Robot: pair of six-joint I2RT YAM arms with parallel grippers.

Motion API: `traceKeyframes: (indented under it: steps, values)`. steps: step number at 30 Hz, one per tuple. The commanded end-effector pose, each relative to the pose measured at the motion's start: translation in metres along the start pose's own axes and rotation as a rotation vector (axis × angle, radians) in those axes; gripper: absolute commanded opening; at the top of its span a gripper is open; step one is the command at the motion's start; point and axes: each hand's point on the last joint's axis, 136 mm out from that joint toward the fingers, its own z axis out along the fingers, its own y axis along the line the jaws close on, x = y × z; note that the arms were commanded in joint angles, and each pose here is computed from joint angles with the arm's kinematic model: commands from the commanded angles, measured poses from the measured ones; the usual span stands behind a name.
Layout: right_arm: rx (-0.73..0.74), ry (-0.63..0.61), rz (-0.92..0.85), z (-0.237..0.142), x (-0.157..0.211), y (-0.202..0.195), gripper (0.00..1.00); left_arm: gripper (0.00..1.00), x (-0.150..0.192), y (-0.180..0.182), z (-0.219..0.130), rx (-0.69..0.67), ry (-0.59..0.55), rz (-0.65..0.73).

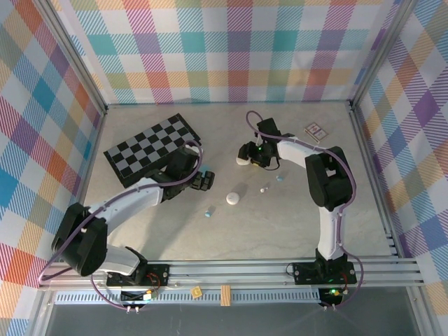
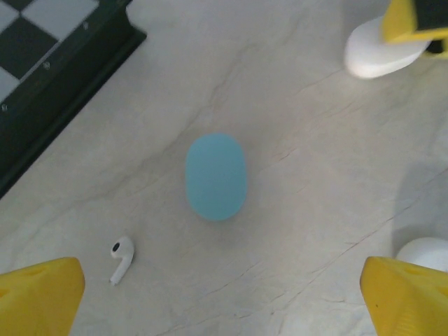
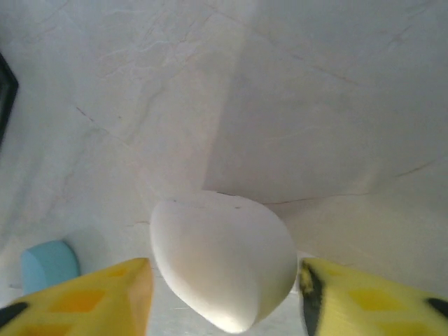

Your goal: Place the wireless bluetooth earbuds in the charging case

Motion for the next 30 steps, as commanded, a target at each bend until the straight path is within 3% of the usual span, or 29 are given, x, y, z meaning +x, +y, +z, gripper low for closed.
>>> traceKeyframes:
  steps: [1, 5, 11, 15, 18, 26, 30]
  values:
    - [0.030, -0.078, -0.043, -0.034, -0.013, 0.004, 0.68, 1.00, 0.012, 0.010, 0.006, -0.073, 0.119, 0.000]
    - [0.036, -0.125, -0.078, -0.060, -0.008, 0.006, 0.77, 0.97, 0.018, 0.009, 0.029, -0.092, 0.247, 0.031]
    - [0.041, -0.150, -0.095, -0.088, 0.012, -0.001, 0.78, 0.93, 0.023, 0.013, 0.062, -0.119, 0.361, 0.030]
    - [0.061, -0.162, -0.105, -0.101, 0.023, -0.008, 0.78, 0.84, 0.020, 0.018, 0.078, -0.122, 0.374, 0.005]
    - [0.072, -0.165, -0.110, -0.108, 0.029, -0.012, 0.78, 0.71, 0.018, 0.020, 0.087, -0.117, 0.378, -0.005]
    - [0.066, -0.183, -0.119, -0.121, 0.033, -0.010, 0.78, 0.61, 0.022, 0.012, 0.100, -0.074, 0.396, -0.011]
    - [0.055, -0.182, -0.117, -0.123, 0.034, -0.008, 0.78, 0.44, 0.025, 0.011, 0.104, -0.067, 0.408, -0.013]
